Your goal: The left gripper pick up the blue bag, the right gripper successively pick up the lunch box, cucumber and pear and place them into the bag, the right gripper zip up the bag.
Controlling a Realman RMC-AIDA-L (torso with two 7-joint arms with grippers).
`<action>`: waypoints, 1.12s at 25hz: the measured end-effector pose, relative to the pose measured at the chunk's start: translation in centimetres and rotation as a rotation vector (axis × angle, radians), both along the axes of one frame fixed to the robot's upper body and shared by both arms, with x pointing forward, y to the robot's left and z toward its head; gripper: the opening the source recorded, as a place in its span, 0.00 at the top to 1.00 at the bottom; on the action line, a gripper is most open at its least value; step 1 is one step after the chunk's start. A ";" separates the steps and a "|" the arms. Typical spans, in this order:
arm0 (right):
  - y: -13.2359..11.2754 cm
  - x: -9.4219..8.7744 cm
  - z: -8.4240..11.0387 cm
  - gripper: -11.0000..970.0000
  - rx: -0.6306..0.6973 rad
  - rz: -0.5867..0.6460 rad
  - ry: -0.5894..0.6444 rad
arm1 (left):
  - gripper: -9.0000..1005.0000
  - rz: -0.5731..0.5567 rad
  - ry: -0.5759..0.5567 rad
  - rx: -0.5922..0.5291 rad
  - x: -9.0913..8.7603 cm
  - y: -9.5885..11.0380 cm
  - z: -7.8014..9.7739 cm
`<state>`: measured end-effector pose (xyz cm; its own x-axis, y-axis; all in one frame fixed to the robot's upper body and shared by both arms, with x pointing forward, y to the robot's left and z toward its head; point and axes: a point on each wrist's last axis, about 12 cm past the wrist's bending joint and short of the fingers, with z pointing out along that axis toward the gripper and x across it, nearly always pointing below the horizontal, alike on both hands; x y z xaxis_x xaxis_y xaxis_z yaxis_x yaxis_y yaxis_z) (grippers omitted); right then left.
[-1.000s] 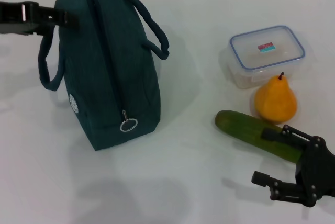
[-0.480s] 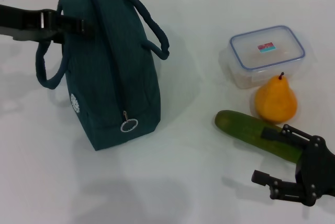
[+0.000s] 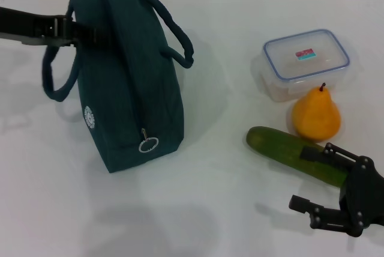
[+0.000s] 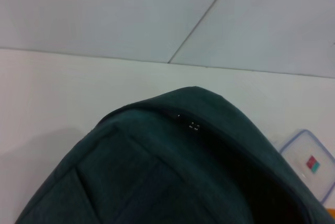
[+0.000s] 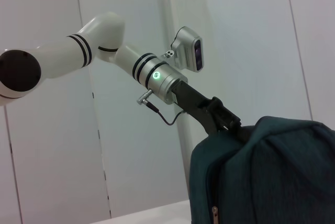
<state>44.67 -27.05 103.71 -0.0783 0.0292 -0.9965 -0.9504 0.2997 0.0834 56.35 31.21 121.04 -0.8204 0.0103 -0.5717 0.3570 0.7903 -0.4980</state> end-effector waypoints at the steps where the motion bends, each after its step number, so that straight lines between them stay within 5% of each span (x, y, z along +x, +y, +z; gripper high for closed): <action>1: 0.0 0.0 0.0 0.11 0.000 0.000 0.001 | 0.29 -0.002 -0.001 0.000 0.0 -0.1 0.0; 3: 0.0 0.0 0.0 0.11 0.000 0.000 0.000 | 0.32 -0.008 0.002 0.005 0.1 -0.2 0.0; 5: 0.0 0.0 0.0 0.11 0.001 0.001 0.000 | 0.56 -0.013 0.006 0.012 0.2 -0.3 0.0; 16: 0.0 0.1 0.1 0.11 0.017 -0.012 0.001 | 0.95 0.010 0.012 -0.015 0.4 0.4 0.3; 19: -0.1 0.3 0.4 0.11 0.074 -0.055 0.031 | 0.95 -0.011 0.003 -0.062 0.3 0.1 0.8; 28: -2.9 1.2 1.3 0.11 0.483 -0.357 0.375 | 0.95 -0.074 0.014 -0.156 -0.2 -0.1 2.1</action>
